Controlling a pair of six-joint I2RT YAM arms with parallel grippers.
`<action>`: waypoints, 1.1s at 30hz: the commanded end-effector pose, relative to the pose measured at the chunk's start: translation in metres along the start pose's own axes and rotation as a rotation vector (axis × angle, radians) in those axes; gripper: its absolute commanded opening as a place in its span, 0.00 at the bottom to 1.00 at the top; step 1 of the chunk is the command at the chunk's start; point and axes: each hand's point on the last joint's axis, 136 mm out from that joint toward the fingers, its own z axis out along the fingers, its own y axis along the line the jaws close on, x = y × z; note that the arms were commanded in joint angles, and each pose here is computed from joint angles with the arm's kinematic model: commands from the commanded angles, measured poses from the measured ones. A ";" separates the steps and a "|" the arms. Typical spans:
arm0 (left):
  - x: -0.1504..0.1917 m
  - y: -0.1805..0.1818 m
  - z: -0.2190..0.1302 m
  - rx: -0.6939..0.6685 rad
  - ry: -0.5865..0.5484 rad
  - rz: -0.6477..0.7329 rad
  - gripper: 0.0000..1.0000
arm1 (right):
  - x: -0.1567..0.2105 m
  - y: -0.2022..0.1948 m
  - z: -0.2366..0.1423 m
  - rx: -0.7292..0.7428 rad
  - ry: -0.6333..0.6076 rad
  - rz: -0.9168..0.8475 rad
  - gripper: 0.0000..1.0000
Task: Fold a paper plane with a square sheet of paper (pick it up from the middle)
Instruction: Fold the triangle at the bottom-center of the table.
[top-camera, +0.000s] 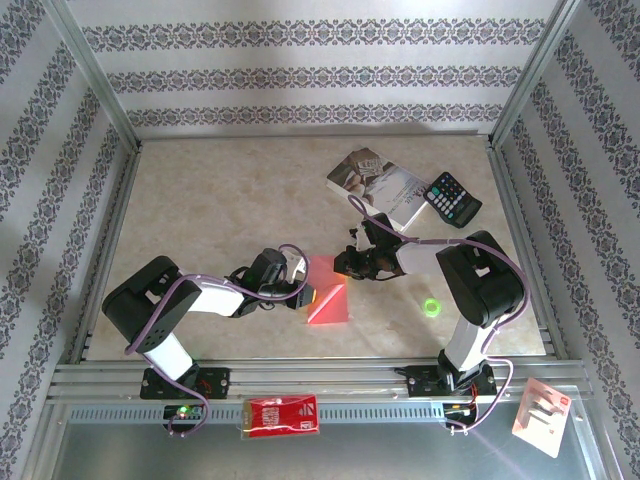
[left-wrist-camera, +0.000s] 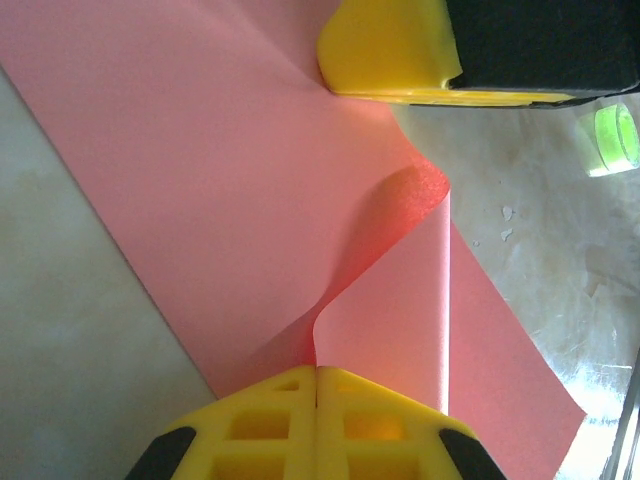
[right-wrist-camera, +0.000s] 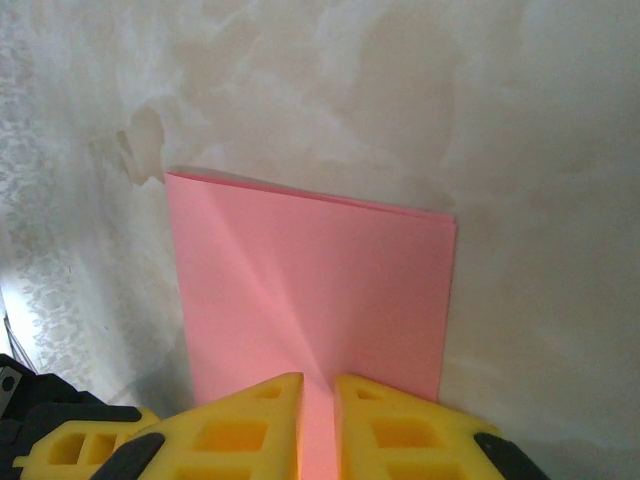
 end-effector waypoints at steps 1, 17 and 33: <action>0.001 0.009 0.003 -0.030 0.019 0.000 0.03 | 0.009 -0.018 0.018 0.046 0.032 0.007 0.18; 0.006 0.013 0.004 -0.048 0.049 -0.001 0.02 | 0.009 -0.018 0.018 0.045 0.032 0.008 0.18; 0.019 0.026 0.002 -0.111 0.096 -0.010 0.00 | 0.005 -0.012 0.016 0.031 0.027 -0.003 0.19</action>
